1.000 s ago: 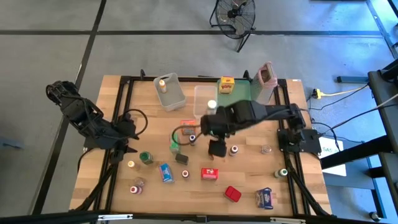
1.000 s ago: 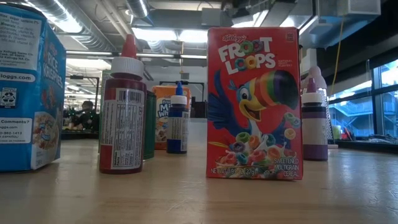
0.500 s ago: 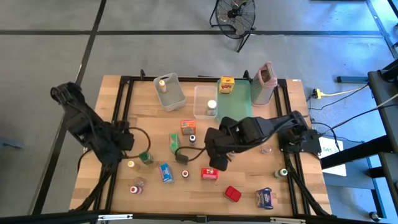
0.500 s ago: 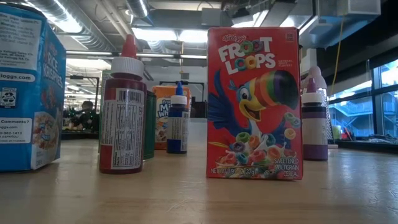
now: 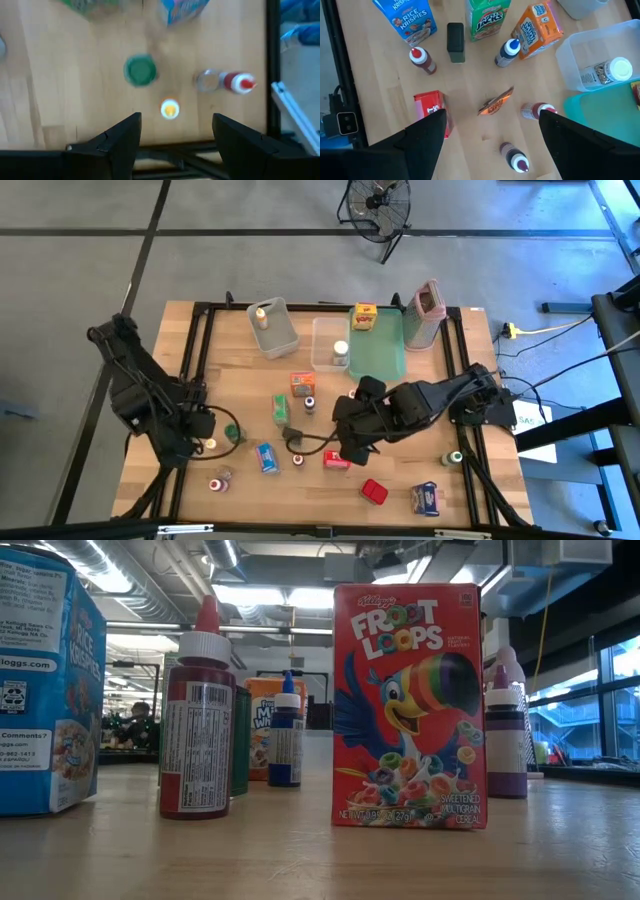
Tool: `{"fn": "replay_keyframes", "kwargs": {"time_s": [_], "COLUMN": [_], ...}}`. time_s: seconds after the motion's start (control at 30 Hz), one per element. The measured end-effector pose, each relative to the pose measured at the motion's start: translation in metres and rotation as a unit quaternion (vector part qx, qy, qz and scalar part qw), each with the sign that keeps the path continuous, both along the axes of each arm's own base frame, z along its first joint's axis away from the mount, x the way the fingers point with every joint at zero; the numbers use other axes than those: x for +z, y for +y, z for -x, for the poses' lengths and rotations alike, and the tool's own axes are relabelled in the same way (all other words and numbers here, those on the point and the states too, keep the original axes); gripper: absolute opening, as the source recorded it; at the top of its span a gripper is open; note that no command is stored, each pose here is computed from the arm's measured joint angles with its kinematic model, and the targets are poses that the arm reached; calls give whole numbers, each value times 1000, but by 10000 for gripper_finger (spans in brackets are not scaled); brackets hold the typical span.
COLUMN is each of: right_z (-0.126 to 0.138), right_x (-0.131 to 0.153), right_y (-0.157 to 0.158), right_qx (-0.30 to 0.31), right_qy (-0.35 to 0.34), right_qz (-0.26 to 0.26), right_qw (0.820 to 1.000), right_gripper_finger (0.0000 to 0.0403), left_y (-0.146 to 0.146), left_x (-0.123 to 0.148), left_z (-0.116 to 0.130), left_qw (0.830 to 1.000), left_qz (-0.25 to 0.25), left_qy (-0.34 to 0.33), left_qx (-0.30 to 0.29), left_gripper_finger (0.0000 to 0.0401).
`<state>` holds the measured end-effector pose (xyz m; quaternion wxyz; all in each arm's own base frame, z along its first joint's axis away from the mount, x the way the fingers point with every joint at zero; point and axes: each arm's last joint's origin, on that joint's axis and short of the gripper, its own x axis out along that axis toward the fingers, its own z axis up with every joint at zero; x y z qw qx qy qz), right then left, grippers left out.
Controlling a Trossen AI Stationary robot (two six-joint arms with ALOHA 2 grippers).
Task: Pick & Place Kitchen Items
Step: Put the yellow food coloring bottle into the gray bin
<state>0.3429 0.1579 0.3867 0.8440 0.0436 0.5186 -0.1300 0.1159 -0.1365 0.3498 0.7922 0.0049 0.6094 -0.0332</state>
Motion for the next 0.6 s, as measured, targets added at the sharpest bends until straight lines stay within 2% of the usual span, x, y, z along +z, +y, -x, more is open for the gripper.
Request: {"fn": "replay_keyframes", "kwargs": {"time_s": [0.13, 0.33, 0.6], "right_z": [3, 5, 6], "right_x": [0, 0, 0], "right_y": [6, 11, 11], "right_qx": [0, 5, 6], "right_qy": [-5, -5, -4], "right_qz": [2, 1, 3], "right_qw": [1000, 1000, 1000], "right_gripper_finger": [321, 321, 321], "left_y": [4, 12, 8], "left_x": [-25, -58, -88], "left_z": [4, 9, 10], "left_qw": [1000, 999, 999], "left_qz": [-9, -27, 37], "left_qy": [27, 0, -5], "left_qx": [1, 25, 27], "left_gripper_finger": [240, 240, 239]}}
